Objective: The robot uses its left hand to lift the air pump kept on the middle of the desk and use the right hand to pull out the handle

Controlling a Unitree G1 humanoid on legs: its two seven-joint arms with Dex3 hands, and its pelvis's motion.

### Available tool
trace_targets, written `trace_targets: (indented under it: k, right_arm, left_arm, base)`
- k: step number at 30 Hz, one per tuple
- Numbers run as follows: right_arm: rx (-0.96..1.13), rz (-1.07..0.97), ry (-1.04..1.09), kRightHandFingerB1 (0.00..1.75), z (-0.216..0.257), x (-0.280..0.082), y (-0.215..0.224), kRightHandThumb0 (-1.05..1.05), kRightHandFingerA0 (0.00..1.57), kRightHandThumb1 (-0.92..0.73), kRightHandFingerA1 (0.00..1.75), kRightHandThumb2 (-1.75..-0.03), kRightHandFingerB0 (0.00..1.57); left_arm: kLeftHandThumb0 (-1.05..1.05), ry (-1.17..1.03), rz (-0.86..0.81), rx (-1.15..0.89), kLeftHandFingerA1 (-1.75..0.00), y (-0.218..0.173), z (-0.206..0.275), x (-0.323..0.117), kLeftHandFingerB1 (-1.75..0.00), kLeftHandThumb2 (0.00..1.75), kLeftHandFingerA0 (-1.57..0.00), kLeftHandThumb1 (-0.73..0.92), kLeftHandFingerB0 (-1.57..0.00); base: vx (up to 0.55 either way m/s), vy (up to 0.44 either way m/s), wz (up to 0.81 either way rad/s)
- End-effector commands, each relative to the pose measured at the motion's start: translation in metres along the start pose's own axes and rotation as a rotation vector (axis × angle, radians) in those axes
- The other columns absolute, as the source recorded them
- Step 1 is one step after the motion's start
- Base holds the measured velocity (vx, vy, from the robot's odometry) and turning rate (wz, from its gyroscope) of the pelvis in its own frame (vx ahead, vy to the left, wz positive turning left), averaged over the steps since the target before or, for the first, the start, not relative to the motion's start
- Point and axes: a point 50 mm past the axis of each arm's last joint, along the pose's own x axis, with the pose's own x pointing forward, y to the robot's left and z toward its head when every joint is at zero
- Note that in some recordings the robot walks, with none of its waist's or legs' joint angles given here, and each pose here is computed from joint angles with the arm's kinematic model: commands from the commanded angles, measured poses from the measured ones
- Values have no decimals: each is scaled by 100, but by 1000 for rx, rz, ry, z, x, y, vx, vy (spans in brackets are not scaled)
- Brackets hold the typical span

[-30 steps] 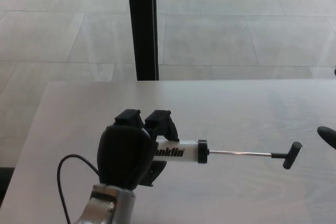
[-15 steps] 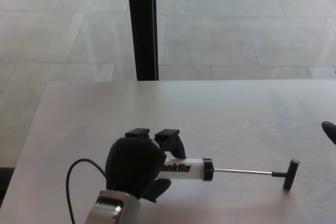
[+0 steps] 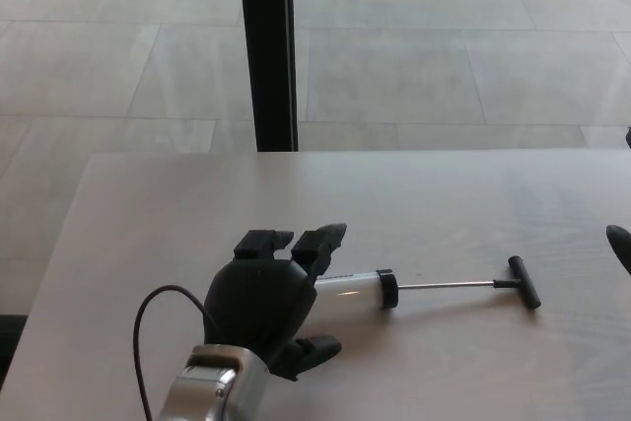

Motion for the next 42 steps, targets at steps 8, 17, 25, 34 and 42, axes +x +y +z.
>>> trace_targets:
  k: [8, 17, 25, 34, 42]
  right_arm:
    - [34, -83, 26, 1, -4, 3, -8, -105, 0, -75, 23, -113, 0]
    - [50, -125, 87, 3, -34, -12, -38, -99, 0, -76, 0, -92, 0]
    - [40, -257, 253, 8, -88, -52, -93, -104, 0, -73, 27, -114, 0]
    - [71, -491, 546, 3, -154, -135, -171, -100, 0, -72, 0, -92, 0]
    - [176, -755, 812, 10, -194, -218, -190, -105, 0, -74, 23, -115, 0]
  left_arm:
    - [-78, 251, -486, 42, -32, 20, -39, -4, -19, 89, -1, 48, -9]
    - [-77, 37, 177, -900, -35, 142, -93, -29, -23, 100, -3, 58, 0]
    - [-80, 108, 531, -1019, -28, 254, -174, -134, -24, 104, 0, 69, -4]
    - [-72, 519, 1147, -1344, -41, 228, -261, -319, -26, 108, -1, 73, 0]
    - [-36, 1121, 1465, -1389, -53, 112, -270, -449, -49, 108, -4, 55, 0]
  base:
    - [0, 0, 0]
    - [0, 0, 0]
    - [0, 0, 0]
    - [0, 0, 0]
    - [0, 0, 0]
